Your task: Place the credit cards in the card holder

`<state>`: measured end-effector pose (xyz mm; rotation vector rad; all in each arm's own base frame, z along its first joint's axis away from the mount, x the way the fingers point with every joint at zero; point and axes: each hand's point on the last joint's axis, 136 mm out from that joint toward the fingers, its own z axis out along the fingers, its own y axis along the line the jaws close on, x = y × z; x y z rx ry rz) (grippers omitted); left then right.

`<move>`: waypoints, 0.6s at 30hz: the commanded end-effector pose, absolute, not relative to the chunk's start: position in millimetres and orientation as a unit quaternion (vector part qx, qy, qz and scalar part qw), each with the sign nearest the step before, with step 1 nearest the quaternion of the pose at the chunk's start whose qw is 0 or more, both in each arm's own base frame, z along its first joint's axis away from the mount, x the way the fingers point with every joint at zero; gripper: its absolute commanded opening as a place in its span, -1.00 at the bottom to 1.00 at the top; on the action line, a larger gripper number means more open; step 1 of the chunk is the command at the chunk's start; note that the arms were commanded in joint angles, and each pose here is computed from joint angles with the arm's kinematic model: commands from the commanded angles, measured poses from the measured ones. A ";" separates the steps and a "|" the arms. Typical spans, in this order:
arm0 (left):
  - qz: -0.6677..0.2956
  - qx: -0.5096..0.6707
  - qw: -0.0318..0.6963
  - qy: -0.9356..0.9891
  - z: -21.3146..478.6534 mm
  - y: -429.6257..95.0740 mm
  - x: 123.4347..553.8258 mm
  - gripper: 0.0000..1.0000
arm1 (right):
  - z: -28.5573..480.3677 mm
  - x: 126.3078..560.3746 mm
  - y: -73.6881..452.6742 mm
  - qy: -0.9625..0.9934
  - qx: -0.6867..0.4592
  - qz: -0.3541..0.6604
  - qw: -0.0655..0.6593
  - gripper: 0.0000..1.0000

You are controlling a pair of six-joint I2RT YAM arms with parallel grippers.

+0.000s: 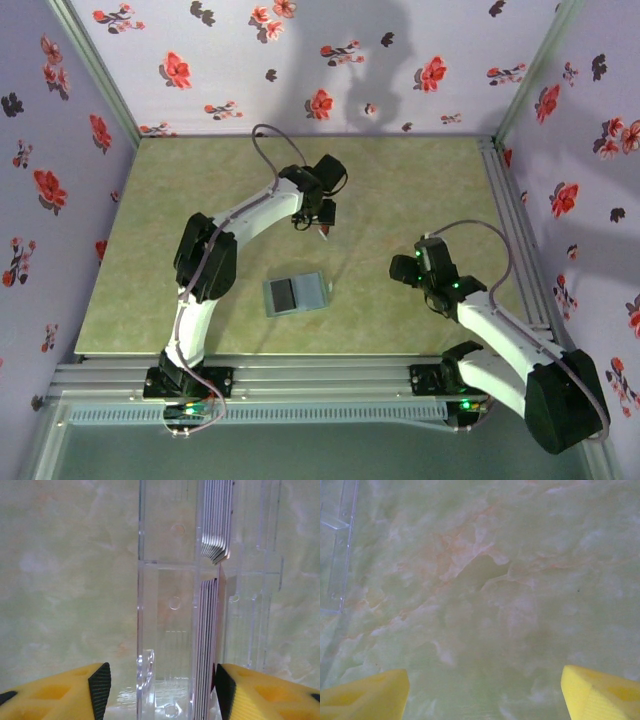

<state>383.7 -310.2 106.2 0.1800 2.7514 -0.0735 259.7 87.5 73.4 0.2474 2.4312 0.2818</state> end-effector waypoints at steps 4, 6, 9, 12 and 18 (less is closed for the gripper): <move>0.024 0.079 0.206 0.975 116.5 -296.8 384.8 0.16 | 75.2 261.2 86.1 0.927 0.095 0.111 0.346 0.59; 0.022 0.078 0.212 0.974 120.9 -296.5 385.6 0.15 | 74.5 260.6 85.6 0.928 0.095 0.109 0.344 0.58; 0.015 0.086 0.216 0.973 122.3 -300.6 386.5 -0.03 | 74.9 260.6 86.2 0.927 0.094 0.111 0.345 0.55; 0.016 0.089 0.214 0.973 124.6 -301.6 385.9 -0.19 | 75.2 260.9 85.8 0.927 0.094 0.110 0.346 0.54; 0.024 0.099 0.226 0.969 132.8 -301.9 385.8 -0.21 | 74.8 260.9 86.4 0.927 0.093 0.112 0.346 0.52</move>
